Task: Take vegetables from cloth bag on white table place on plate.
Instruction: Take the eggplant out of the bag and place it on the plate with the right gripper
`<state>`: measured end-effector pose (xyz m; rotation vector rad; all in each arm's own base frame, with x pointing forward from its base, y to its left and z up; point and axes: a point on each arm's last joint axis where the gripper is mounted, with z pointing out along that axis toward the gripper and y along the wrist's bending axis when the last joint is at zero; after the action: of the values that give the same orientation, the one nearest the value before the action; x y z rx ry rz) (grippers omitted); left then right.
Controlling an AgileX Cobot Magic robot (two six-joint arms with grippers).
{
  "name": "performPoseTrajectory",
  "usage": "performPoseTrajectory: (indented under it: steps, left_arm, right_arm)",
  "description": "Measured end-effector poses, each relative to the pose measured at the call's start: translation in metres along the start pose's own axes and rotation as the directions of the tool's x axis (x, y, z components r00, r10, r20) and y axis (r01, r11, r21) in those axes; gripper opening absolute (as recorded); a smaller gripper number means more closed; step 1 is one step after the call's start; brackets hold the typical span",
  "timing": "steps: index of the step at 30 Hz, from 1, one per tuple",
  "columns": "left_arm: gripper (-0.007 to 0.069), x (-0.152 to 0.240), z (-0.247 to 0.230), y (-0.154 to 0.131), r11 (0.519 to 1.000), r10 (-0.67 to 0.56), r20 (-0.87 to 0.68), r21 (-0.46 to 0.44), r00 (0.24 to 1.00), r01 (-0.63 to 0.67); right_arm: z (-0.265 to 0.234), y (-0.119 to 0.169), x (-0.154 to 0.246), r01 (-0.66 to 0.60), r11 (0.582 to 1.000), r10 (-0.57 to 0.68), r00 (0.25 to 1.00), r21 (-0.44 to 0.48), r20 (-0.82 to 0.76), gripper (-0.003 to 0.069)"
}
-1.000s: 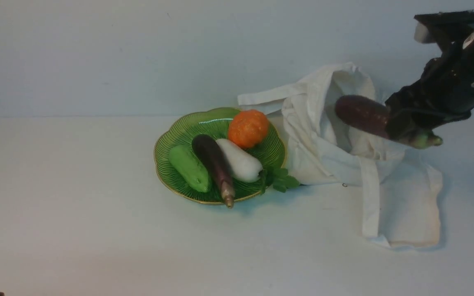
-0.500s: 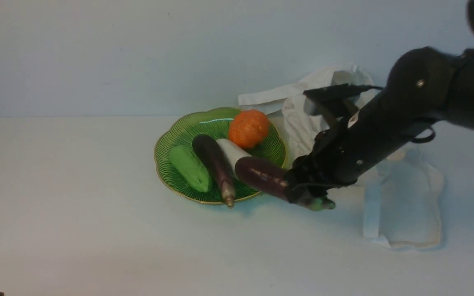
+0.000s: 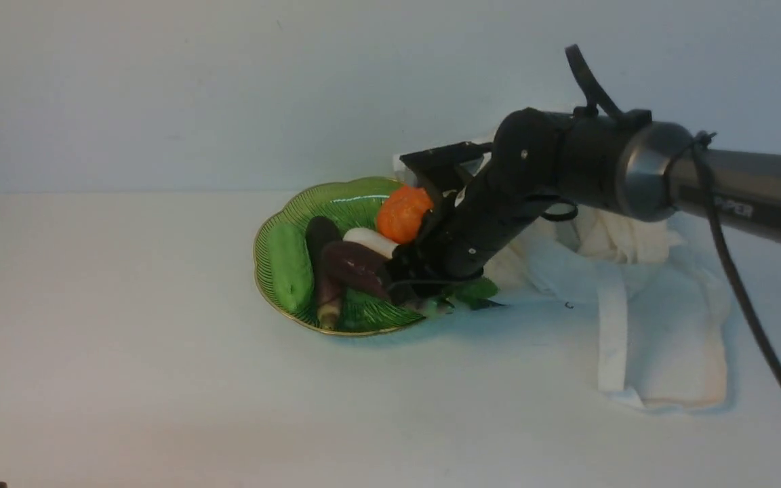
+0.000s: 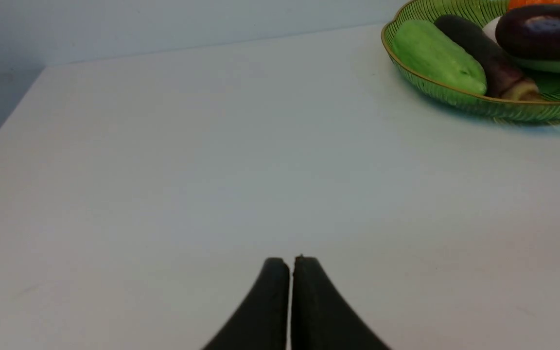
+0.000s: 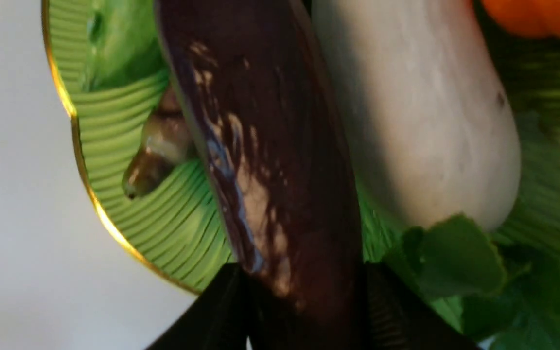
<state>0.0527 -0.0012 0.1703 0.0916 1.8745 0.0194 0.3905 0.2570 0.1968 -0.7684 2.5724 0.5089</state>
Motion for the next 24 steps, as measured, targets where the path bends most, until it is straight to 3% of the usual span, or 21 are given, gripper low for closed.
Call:
performPoseTrajectory:
  steps: [16, 21, 24]
  left_arm:
    - [-0.0005, 0.000, 0.000, 0.000, 1.000, 0.000, 0.000, 0.000, 1.000, 0.000]
    - [-0.0005, 0.000, 0.000, 0.000, 1.000, 0.000, 0.000, 0.000, 1.000, 0.000]
    - [-0.0005, 0.000, 0.000, 0.000, 1.000, 0.000, 0.000, 0.000, 1.000, 0.000]
  right_arm:
    - [0.019, -0.008, -0.015, -0.125, 0.992, 0.122, 0.984, 0.014, 0.131, 0.0283]
    - [0.019, -0.007, -0.014, -0.127, 0.992, 0.125, 0.985, 0.011, 0.121, 0.0401]
    - [0.011, -0.004, -0.015, -0.119, 0.993, 0.118, 0.987, 0.006, 0.109, 0.0514]
